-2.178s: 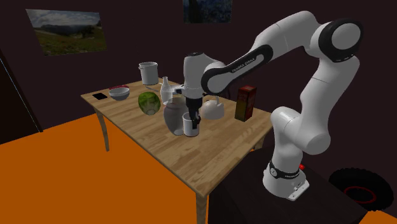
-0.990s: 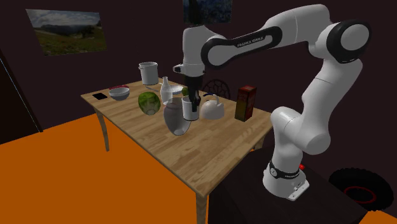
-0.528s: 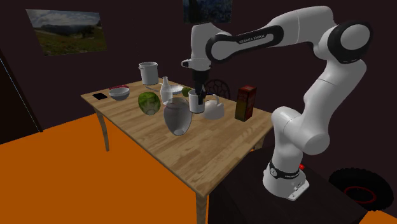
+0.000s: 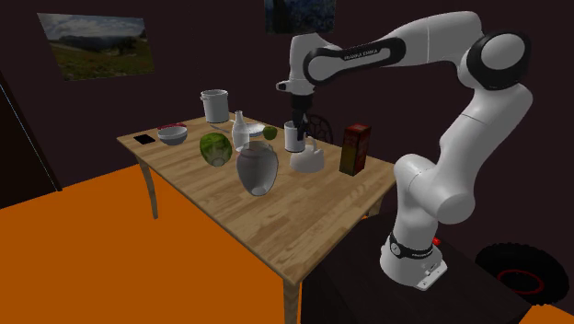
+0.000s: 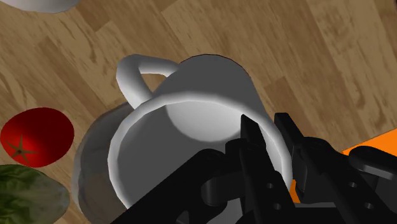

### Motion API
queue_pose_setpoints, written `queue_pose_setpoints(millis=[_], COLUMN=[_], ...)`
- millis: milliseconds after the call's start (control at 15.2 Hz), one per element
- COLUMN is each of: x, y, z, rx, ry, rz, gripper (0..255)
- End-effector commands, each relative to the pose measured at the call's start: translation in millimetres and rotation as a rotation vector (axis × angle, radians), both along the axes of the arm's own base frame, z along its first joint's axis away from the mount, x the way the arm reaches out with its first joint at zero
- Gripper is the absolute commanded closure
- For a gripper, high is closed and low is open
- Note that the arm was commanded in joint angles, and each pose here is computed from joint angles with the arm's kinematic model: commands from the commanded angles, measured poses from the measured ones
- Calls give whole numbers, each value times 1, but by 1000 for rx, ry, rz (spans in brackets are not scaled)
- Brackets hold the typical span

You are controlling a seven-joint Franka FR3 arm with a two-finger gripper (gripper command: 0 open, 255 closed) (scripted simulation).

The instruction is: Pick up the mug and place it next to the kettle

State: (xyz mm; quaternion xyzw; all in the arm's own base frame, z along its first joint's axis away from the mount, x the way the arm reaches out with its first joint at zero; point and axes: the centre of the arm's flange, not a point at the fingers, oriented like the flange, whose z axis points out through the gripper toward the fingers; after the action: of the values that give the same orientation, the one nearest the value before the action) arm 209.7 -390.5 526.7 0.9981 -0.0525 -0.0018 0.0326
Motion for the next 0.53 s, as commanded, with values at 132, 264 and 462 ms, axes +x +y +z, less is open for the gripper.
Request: queue_pose_setpoints(millis=[132, 264, 462], x=[-40, -60, -89], y=[-37, -55, -82], z=[-2, -2, -2], rx=[0, 0, 0], ry=[1, 1, 1], rz=[1, 1, 1], gripper=[255, 255, 255])
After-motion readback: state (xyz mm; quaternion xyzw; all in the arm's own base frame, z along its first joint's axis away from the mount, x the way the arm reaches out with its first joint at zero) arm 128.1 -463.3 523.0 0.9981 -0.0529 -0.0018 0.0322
